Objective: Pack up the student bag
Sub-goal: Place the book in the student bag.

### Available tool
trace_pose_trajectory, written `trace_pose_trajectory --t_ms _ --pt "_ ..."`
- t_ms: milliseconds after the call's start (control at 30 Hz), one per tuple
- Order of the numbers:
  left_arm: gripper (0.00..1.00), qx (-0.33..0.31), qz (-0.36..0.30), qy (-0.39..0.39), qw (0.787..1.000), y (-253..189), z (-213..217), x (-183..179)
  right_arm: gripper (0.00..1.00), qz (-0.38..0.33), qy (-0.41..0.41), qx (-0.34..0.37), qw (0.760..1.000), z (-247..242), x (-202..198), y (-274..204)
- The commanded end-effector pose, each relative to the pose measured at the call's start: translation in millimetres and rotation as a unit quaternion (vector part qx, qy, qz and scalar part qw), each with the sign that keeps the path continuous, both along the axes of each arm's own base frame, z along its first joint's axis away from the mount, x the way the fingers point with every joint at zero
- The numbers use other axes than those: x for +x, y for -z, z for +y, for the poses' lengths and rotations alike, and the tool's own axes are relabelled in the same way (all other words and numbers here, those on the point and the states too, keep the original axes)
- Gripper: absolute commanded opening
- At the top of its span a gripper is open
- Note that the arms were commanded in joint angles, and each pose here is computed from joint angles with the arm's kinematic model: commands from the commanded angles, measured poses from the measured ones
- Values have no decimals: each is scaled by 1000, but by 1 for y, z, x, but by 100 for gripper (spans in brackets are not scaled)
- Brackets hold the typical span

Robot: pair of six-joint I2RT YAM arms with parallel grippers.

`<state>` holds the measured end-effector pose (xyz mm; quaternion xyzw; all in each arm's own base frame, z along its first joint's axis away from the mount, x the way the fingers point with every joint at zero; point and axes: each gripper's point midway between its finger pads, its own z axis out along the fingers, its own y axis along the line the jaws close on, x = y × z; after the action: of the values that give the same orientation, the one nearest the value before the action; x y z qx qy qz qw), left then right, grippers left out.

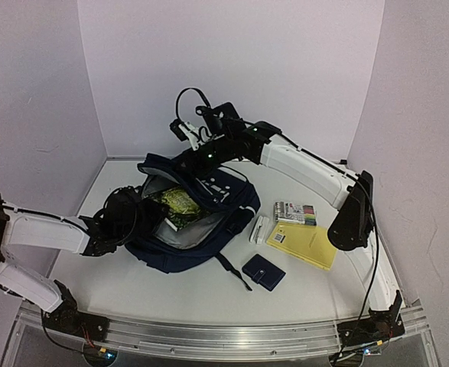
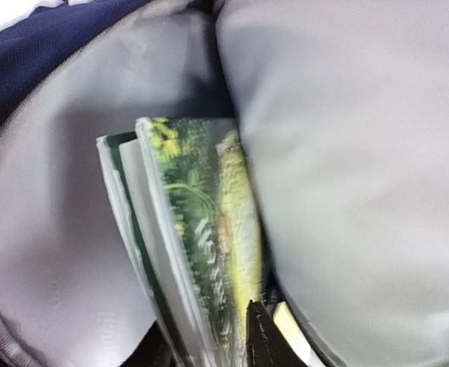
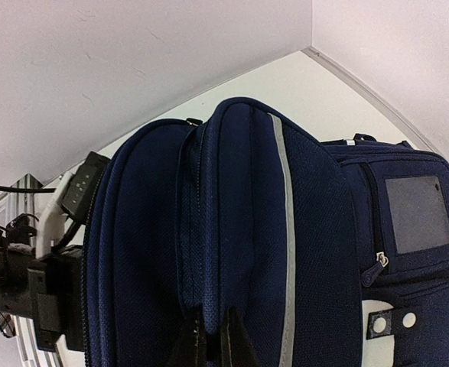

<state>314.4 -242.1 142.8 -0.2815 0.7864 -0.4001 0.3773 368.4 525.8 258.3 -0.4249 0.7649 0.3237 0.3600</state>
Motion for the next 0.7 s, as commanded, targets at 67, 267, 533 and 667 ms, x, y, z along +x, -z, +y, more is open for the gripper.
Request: trace_pose_trajectory --t_ms 67,267,533,667 --pt "7 -103 -66 -9 993 -18 -26 24 0 -12 -28 116 993 28 -16 -63" --pt "0 -145 -156 -52 976 -37 -27 49 0 -11 -50 122 991 40 -39 -69" --pt "62 -139 -120 -53 982 -18 -37 55 0 -33 -19 95 995 32 -17 -53" --pt "87 -92 -39 -59 993 -1 -34 28 0 -29 6 88 996 19 8 -42"
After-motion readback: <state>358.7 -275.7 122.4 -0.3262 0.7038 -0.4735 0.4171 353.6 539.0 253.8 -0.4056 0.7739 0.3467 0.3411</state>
